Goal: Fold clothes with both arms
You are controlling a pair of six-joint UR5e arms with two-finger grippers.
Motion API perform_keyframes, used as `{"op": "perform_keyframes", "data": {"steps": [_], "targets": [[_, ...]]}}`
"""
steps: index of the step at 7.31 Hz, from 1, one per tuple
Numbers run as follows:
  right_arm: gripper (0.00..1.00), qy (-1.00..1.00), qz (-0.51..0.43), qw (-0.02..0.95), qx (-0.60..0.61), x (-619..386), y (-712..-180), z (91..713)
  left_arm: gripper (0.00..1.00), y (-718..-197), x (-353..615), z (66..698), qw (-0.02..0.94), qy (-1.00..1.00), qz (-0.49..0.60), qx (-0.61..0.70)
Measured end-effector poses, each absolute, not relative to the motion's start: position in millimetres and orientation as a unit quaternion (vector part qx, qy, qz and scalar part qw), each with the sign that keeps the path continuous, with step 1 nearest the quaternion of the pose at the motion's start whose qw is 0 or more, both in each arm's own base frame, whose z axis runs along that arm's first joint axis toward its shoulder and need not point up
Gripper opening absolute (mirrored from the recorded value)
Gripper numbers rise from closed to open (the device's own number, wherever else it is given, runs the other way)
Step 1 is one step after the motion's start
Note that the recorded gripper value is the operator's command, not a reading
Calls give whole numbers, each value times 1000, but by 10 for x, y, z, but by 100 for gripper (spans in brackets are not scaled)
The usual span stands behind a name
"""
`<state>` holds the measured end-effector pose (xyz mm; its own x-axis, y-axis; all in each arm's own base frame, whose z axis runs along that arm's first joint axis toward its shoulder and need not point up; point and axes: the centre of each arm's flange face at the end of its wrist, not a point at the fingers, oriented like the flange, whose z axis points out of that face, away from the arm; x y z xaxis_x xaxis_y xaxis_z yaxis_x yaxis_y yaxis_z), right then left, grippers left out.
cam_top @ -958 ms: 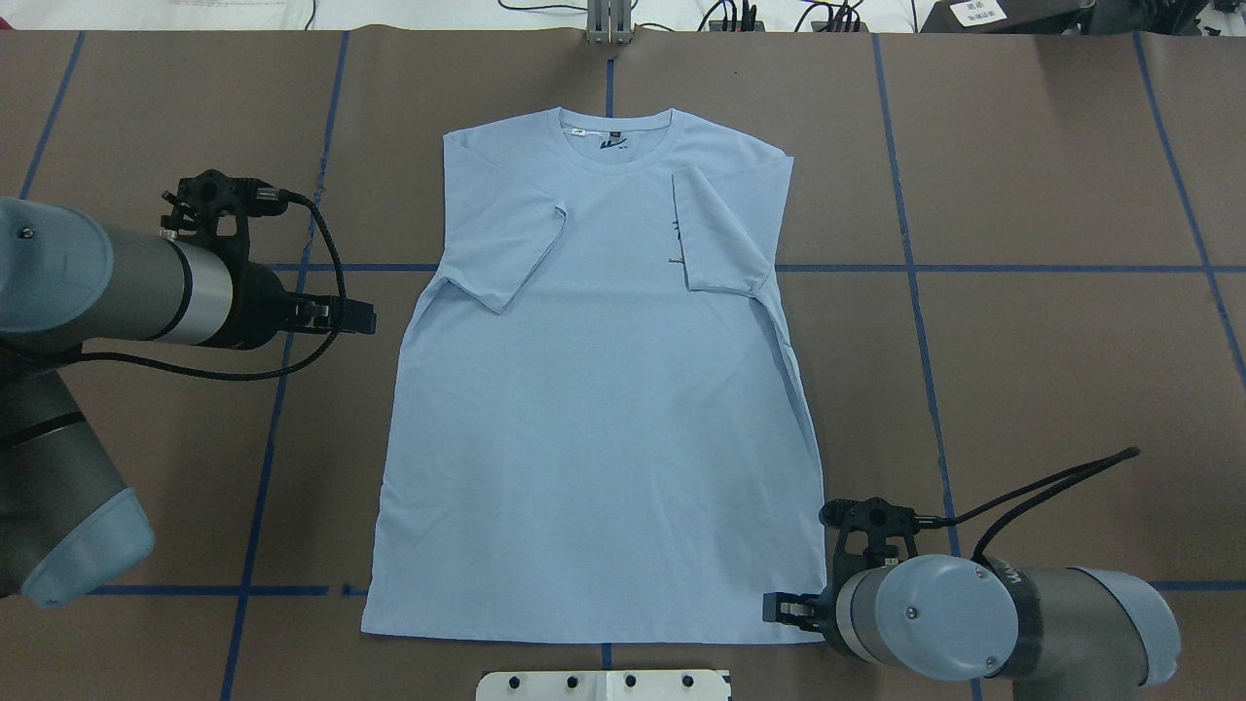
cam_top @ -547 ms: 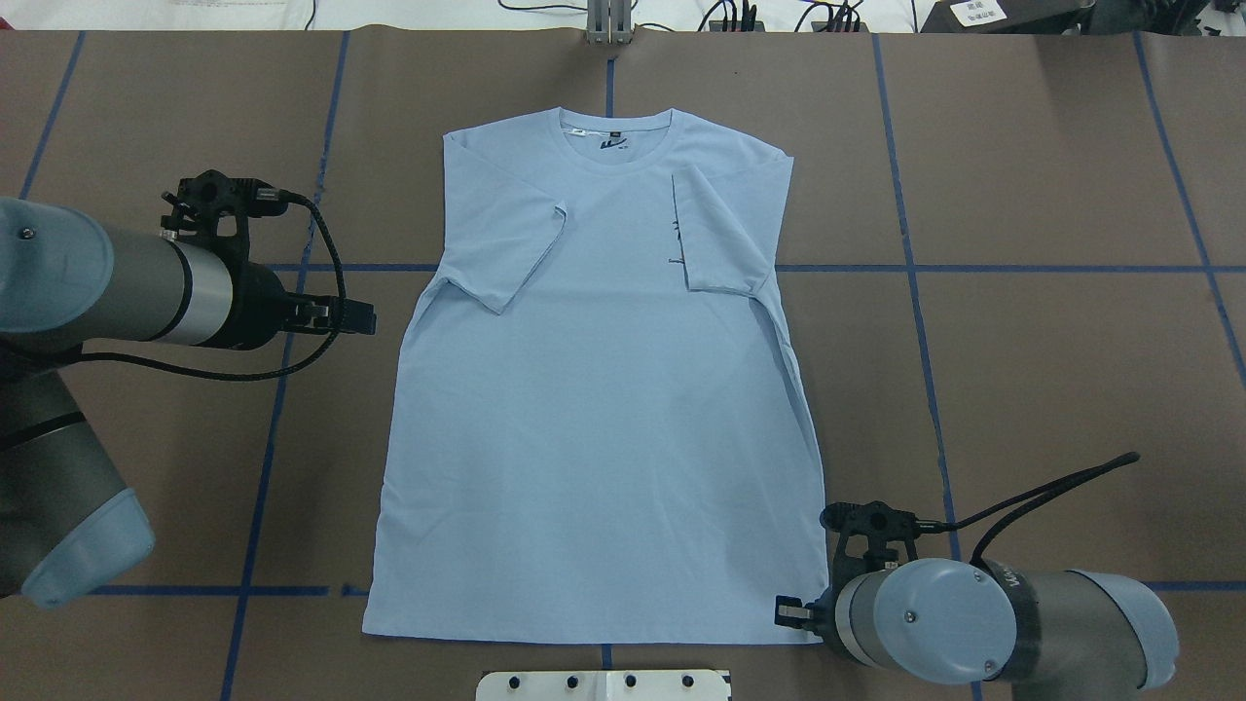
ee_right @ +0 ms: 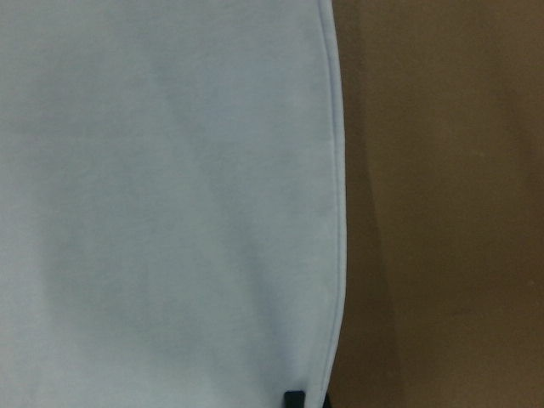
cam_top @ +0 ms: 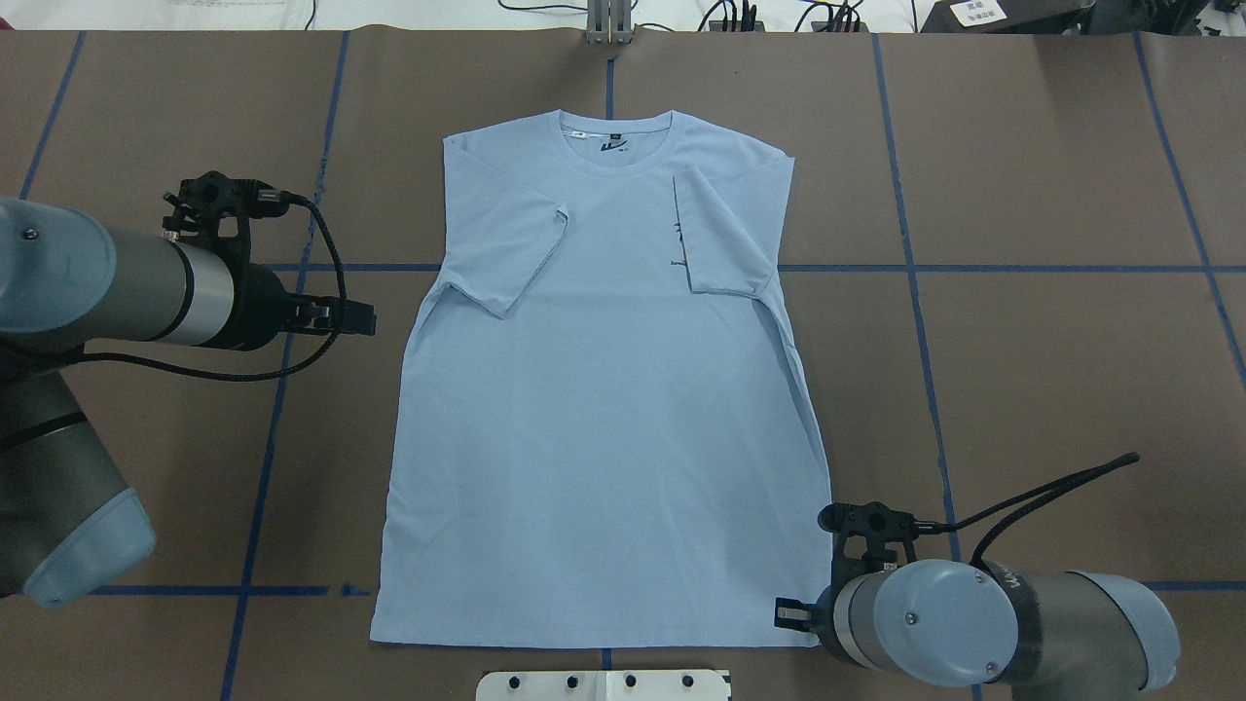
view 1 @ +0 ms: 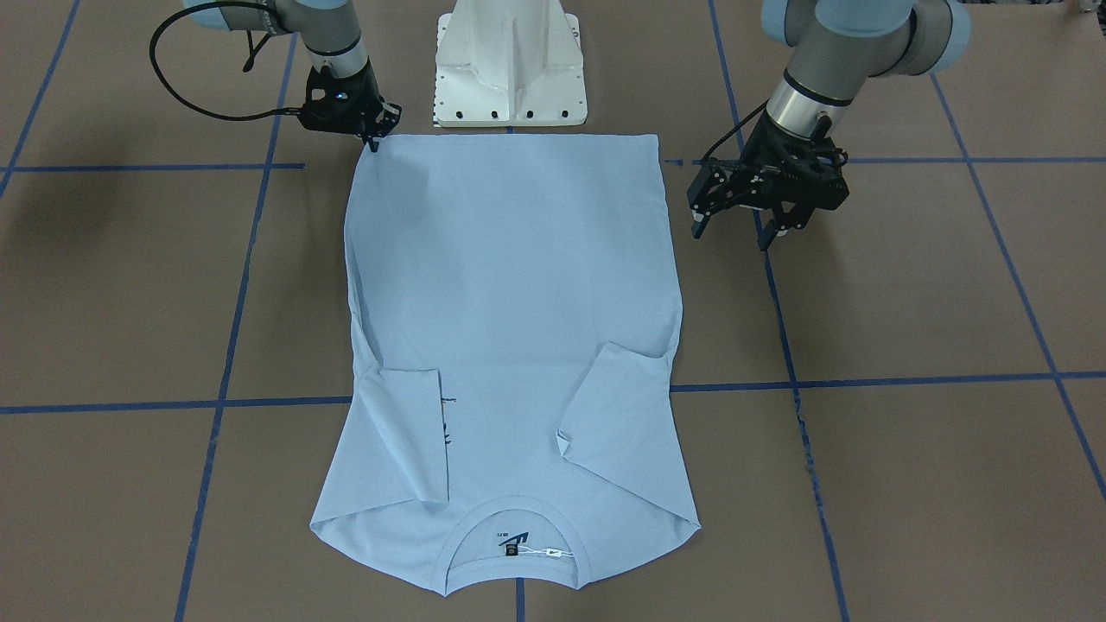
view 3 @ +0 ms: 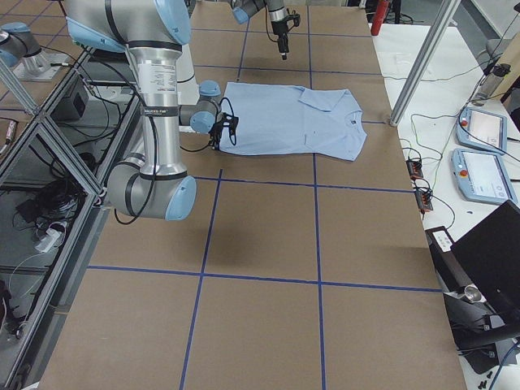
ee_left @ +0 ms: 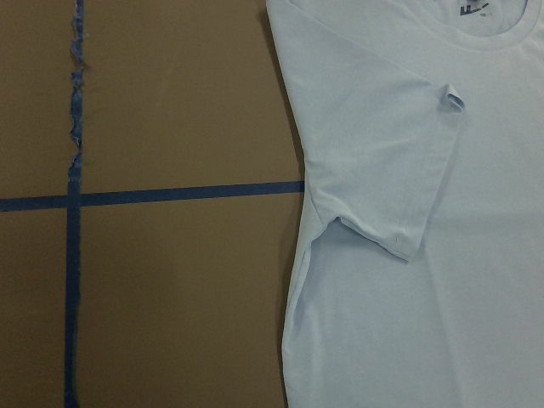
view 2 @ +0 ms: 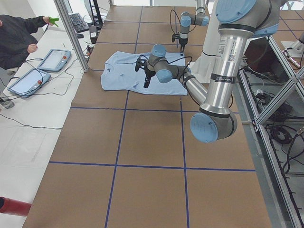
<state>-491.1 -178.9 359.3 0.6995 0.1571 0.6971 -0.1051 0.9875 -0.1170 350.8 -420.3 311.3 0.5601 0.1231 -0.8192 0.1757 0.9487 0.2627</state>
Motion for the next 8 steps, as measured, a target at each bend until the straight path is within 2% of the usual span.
{"op": "perform_keyframes", "data": {"steps": [3,8], "targets": [[0,-409,81,909,-24,-4776,-1893,3334,100,-4004,3641,3058,863,490,-63,109],[0,-436,99,895,-9,-4632,-2148,3093,100,-2241,4864,3125,885,440,-140,-51]]}}
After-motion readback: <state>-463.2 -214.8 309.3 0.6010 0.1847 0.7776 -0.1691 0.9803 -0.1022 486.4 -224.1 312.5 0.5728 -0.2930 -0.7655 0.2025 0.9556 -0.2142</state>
